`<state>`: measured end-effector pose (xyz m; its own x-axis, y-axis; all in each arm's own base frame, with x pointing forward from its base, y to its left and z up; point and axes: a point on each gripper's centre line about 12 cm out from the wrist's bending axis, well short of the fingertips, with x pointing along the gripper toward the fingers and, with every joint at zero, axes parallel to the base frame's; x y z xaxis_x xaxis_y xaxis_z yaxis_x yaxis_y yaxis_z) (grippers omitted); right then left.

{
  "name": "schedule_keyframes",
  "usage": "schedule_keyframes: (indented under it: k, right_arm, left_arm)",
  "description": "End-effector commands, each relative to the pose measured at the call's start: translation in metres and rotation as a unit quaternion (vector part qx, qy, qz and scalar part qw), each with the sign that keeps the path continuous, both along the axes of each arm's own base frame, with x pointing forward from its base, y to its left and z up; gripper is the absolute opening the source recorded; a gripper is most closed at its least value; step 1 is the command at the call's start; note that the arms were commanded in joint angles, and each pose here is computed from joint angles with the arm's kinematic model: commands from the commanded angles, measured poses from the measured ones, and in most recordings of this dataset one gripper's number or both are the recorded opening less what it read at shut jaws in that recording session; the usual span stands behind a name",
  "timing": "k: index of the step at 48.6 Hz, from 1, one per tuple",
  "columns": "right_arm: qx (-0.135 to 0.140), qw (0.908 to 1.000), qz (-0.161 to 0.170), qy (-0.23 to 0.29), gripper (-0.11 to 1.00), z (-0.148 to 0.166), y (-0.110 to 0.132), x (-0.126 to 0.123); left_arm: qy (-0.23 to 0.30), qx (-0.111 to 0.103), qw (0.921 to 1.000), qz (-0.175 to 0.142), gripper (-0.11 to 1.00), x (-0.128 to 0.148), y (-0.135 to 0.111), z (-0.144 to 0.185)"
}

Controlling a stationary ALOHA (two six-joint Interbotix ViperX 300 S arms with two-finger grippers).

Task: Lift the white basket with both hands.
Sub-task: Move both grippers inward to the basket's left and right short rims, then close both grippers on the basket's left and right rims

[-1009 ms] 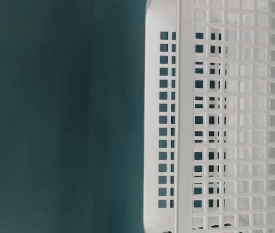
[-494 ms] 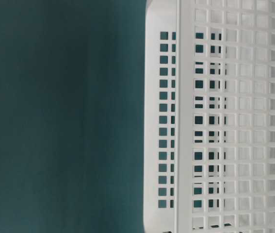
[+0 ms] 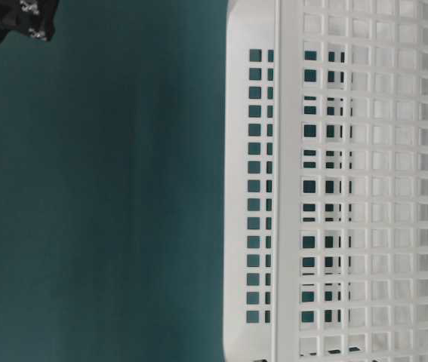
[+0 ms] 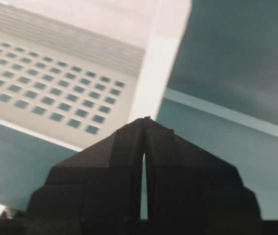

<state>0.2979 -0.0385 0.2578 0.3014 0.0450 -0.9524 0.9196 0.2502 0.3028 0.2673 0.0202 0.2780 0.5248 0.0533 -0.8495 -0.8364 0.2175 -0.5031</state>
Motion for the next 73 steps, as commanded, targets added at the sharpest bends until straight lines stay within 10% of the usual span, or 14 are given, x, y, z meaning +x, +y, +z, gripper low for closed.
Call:
schedule_keyframes:
  k: [1,14,24,30,73]
  right_arm:
    - [-0.004,1.0,0.0,-0.004,0.04,-0.005,-0.002,0.006]
    - [-0.006,0.9997,-0.005,-0.024,0.44,-0.012,-0.002,0.008]
    - [0.004,0.9996,-0.026,-0.006,0.9,-0.025,0.0,0.003]
    - [0.009,0.9993,-0.036,0.008,0.92,-0.033,0.0,0.001]
    - [0.025,0.9936,-0.094,0.058,0.92,-0.108,0.003,0.025]
  left_arm:
    - [-0.009,0.006,0.9999,-0.006,-0.02,0.009,0.001,0.005]
    - [-0.021,0.027,0.9986,-0.04,0.13,0.013,-0.001,0.006]
    - [-0.009,0.023,0.9992,-0.031,0.7,0.013,0.002,-0.004]
    - [-0.014,0.026,0.9991,-0.032,0.96,0.019,0.005,-0.011]
    - [0.083,0.011,0.9963,-0.022,0.94,0.047,0.011,-0.109]
